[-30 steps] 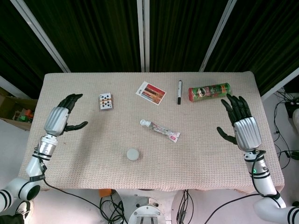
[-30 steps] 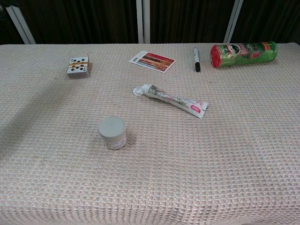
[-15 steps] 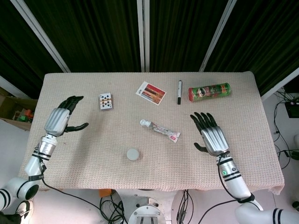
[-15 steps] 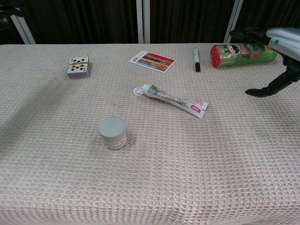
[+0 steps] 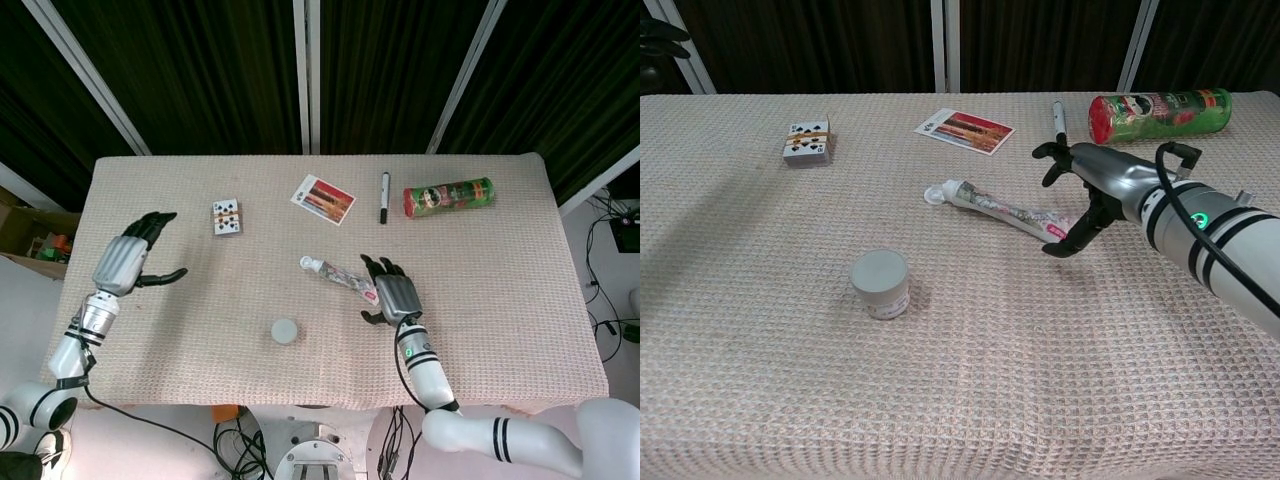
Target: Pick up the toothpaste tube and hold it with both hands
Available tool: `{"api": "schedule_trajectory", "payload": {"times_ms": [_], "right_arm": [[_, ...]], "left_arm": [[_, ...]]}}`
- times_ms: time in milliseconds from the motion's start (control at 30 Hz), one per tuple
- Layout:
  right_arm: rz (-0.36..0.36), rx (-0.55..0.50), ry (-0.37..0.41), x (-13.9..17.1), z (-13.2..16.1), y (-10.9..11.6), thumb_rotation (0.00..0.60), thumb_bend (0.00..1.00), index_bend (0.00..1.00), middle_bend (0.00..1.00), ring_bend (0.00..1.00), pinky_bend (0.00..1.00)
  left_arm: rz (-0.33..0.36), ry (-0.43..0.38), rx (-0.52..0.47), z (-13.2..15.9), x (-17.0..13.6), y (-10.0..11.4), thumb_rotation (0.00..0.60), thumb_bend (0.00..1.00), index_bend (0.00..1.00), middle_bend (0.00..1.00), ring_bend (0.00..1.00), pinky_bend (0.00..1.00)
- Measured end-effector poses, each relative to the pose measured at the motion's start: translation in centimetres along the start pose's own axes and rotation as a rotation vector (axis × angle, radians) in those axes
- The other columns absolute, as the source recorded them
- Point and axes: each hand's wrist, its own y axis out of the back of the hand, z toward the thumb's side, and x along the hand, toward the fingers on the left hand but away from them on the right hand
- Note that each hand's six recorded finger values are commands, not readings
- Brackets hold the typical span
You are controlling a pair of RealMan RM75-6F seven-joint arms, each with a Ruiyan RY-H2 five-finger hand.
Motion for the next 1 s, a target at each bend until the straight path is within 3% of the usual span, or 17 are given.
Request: {"api": "schedule_trajectory", "payload": {"times_ms": [300, 533, 1000], "right_arm": [[-0.038, 0.057, -0.032, -2.2, 0.7, -1.3, 0.600, 0.18, 0.08, 0.20, 0.05, 0.19], [-0.027, 0.115, -0.032, -3.4, 0.7, -1.7, 0.600, 0.18, 0.09, 0.20, 0.06, 0.19], [-0.078, 0.212, -0.075, -6.3, 0.1, -0.7, 0.600, 0.23, 0.19, 0.26, 0.12, 0.23]], "left_arm": [[-0.012, 0.017, 0.008, -0.8, -0.4, 0.2, 0.102, 0.00, 0.09, 0.10, 0.06, 0.16], [-0.016, 0.017, 0.012, -1.0, -0.5, 0.2, 0.117, 0.00, 0.09, 0.10, 0.06, 0.16], [-0.024, 0.013, 0.002, -0.6, -0.2, 0.2, 0.127, 0.00, 0.09, 0.10, 0.06, 0.16]]}}
